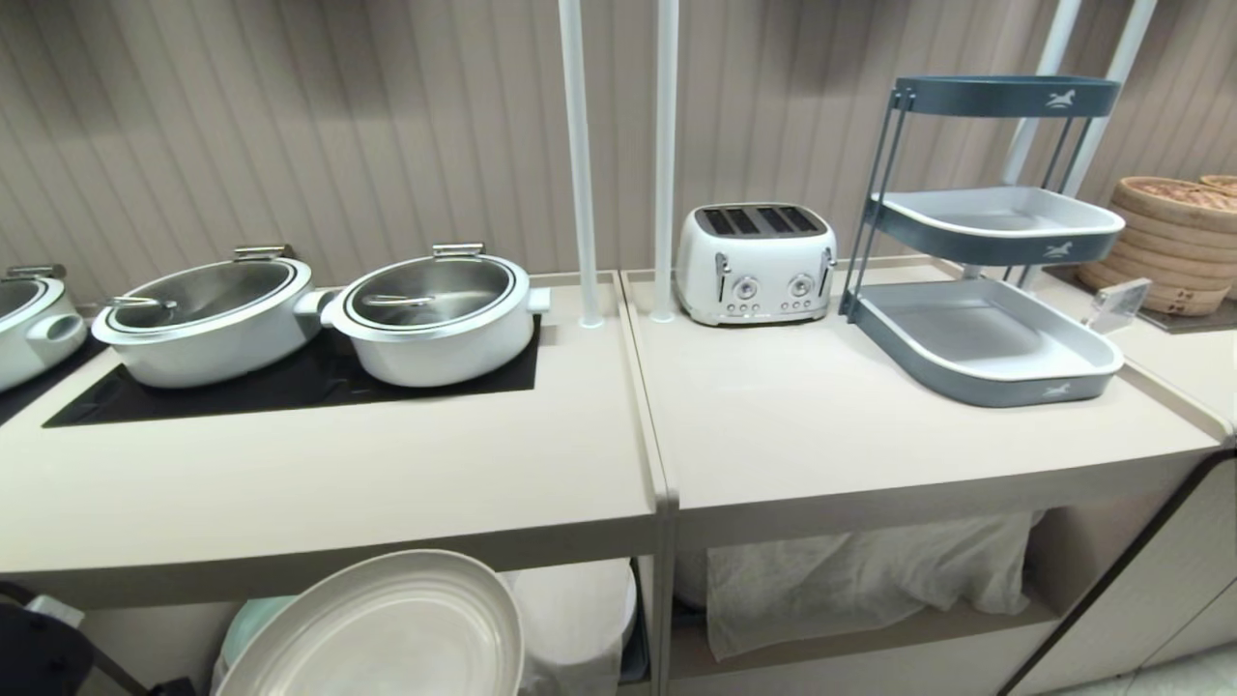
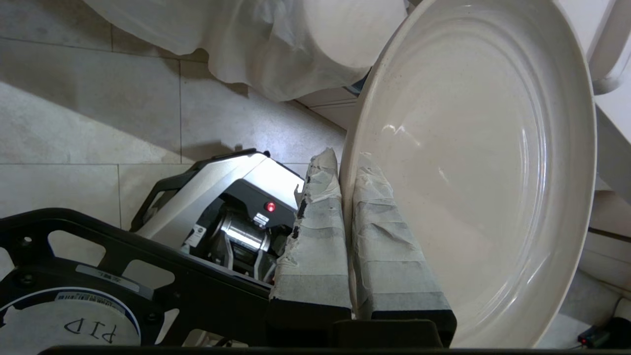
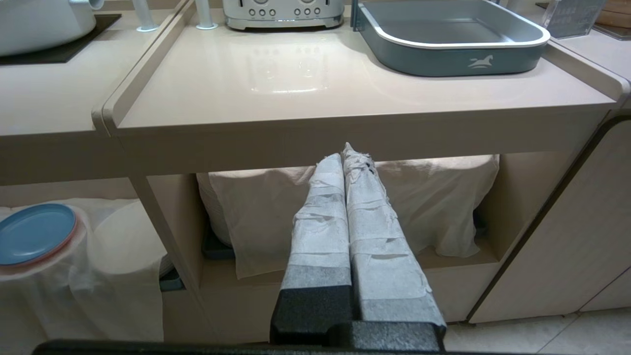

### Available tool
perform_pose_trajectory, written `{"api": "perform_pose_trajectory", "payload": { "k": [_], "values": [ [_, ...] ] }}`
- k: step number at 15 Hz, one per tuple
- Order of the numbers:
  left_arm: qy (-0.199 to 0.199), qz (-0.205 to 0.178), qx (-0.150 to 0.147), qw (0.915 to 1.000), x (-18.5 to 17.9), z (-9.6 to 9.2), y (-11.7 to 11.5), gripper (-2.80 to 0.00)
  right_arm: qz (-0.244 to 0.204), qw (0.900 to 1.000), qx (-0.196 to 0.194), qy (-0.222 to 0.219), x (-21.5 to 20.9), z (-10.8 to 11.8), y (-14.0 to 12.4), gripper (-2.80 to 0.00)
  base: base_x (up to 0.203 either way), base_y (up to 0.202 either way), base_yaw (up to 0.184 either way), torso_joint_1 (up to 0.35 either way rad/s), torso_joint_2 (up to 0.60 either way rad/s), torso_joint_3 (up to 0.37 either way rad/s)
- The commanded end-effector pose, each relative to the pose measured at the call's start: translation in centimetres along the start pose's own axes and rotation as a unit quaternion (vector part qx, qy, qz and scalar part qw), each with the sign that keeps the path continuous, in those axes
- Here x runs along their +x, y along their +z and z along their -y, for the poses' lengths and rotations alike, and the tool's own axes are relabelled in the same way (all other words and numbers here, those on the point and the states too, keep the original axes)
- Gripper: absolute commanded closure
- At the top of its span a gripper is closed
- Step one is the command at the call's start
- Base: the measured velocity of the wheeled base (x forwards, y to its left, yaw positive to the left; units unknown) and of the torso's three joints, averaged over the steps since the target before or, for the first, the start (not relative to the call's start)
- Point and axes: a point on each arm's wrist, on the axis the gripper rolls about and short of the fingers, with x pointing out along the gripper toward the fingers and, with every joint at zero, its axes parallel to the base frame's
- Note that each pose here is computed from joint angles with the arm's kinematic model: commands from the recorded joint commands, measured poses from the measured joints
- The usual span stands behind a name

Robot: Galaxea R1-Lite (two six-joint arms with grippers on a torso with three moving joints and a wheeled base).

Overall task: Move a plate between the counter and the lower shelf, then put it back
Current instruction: Put the plate

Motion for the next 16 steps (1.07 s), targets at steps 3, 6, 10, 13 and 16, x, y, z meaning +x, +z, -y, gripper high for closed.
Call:
{"api": "perform_pose_trajectory", "payload": {
  "k": [3, 6, 10, 13, 16],
  "values": [
    [0.003, 0.002, -0.006, 1.0, 0.02, 0.0, 0.06, 0.0, 0.0, 1.0, 0.0, 0.0, 0.0, 0.0, 0.01, 0.0, 0.002, 0.028, 0.003, 0.001, 0.0, -0.001],
    [0.004, 0.002, -0.006, 1.0, 0.04, -0.05, 0.04, 0.0, 0.0, 1.0, 0.0, 0.0, 0.0, 0.0, 0.01, 0.0, 0.001, 0.183, -0.001, 0.005, 0.0, 0.001],
    [0.003, 0.002, -0.006, 1.0, 0.03, -0.02, 0.06, 0.0, 0.0, 1.0, 0.0, 0.0, 0.0, 0.0, 0.01, 0.0, 0.0, 0.197, -0.001, 0.001, 0.0, 0.001],
    [0.003, 0.002, -0.007, 1.0, 0.03, -0.02, 0.07, 0.0, 0.0, 1.0, 0.0, 0.0, 0.0, 0.0, 0.01, 0.0, 0.0, 0.196, -0.004, 0.004, 0.0, 0.004],
    [0.004, 0.002, -0.007, 1.0, 0.05, -0.05, 0.05, 0.0, 0.0, 1.0, 0.0, 0.0, 0.0, 0.0, 0.01, 0.0, 0.0, 0.192, -0.003, 0.001, 0.0, -0.001]
  ]
}}
